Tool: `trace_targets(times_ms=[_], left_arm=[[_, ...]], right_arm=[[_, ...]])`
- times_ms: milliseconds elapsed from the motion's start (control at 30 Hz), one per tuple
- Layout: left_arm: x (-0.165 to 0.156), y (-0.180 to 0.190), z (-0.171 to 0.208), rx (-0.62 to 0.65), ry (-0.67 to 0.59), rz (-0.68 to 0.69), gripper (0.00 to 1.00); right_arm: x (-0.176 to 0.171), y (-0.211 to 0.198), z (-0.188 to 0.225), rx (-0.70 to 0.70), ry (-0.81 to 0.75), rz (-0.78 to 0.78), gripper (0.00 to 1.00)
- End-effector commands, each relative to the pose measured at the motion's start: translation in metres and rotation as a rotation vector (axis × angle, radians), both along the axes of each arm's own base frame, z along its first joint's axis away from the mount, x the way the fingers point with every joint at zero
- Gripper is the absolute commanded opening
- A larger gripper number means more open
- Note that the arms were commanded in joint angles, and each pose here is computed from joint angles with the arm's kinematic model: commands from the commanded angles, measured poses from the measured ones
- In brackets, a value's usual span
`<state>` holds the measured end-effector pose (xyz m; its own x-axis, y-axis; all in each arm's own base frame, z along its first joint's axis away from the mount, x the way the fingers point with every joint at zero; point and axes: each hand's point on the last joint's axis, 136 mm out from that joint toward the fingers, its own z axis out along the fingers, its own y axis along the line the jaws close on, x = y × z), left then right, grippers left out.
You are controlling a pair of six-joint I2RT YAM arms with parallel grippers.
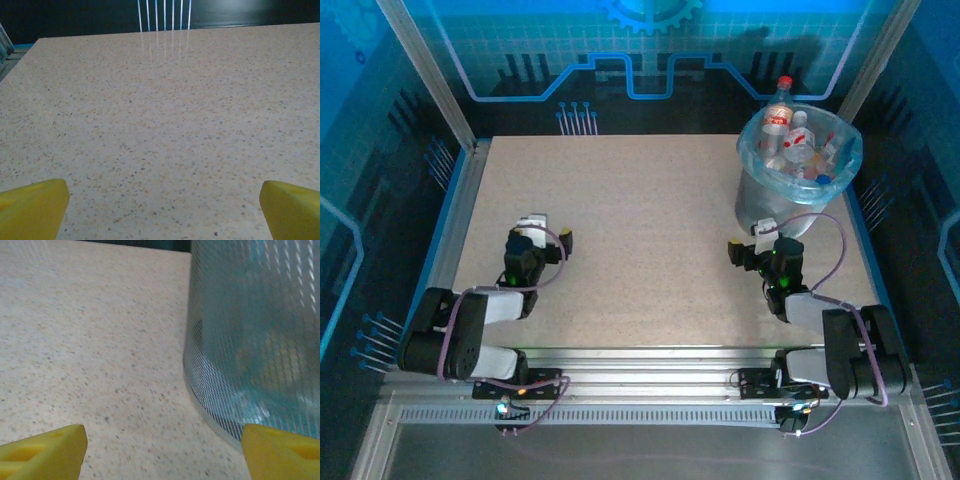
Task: Put the plastic bottles in the bin
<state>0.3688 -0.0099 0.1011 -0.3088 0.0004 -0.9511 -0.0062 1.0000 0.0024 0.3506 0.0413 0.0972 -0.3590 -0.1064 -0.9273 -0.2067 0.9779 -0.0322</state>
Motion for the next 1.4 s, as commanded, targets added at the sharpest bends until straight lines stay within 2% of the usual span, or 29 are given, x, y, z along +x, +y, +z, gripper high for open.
trace_targets(times_ms=[0,167,300,367,400,433,633,767,1367], left_arm=[[0.008,-0.015,0.013,-0.070,-0.086,-0.119,0.99],[0.007,-0.013,0.004,-0.064,-0.111,-0.107,0.99],[0.018,0.013,0.000,-0.072,-0.063,0.055,0.99],[0.026,0.027,-0.004,-0.072,-0.009,0.144,0.99],[0.026,0.024,-0.005,-0.070,-0.005,0.131,0.99],[0.026,0.025,-0.004,-0.066,-0.011,0.134,0.99],[0.027,0.022,-0.004,-0.068,-0.007,0.122,0.99],[0.027,0.020,-0.005,-0.068,-0.003,0.108,0.99],[0.029,0.009,-0.006,-0.070,0.013,0.036,0.99]], right_arm=[[0.017,0.005,0.028,0.029,-0.125,0.073,0.82],[0.021,0.000,0.010,0.035,-0.110,0.045,0.82],[0.042,-0.032,0.001,0.031,-0.019,-0.176,0.86],[0.046,-0.020,-0.002,-0.040,0.002,-0.157,0.91],[0.046,-0.020,-0.002,-0.041,0.001,-0.156,0.98],[0.046,-0.021,-0.003,-0.032,0.003,-0.154,1.00],[0.046,-0.019,-0.002,-0.029,0.004,-0.139,1.00],[0.047,-0.010,-0.002,-0.021,0.017,-0.073,1.00],[0.047,-0.010,-0.003,-0.020,0.020,-0.072,1.00]])
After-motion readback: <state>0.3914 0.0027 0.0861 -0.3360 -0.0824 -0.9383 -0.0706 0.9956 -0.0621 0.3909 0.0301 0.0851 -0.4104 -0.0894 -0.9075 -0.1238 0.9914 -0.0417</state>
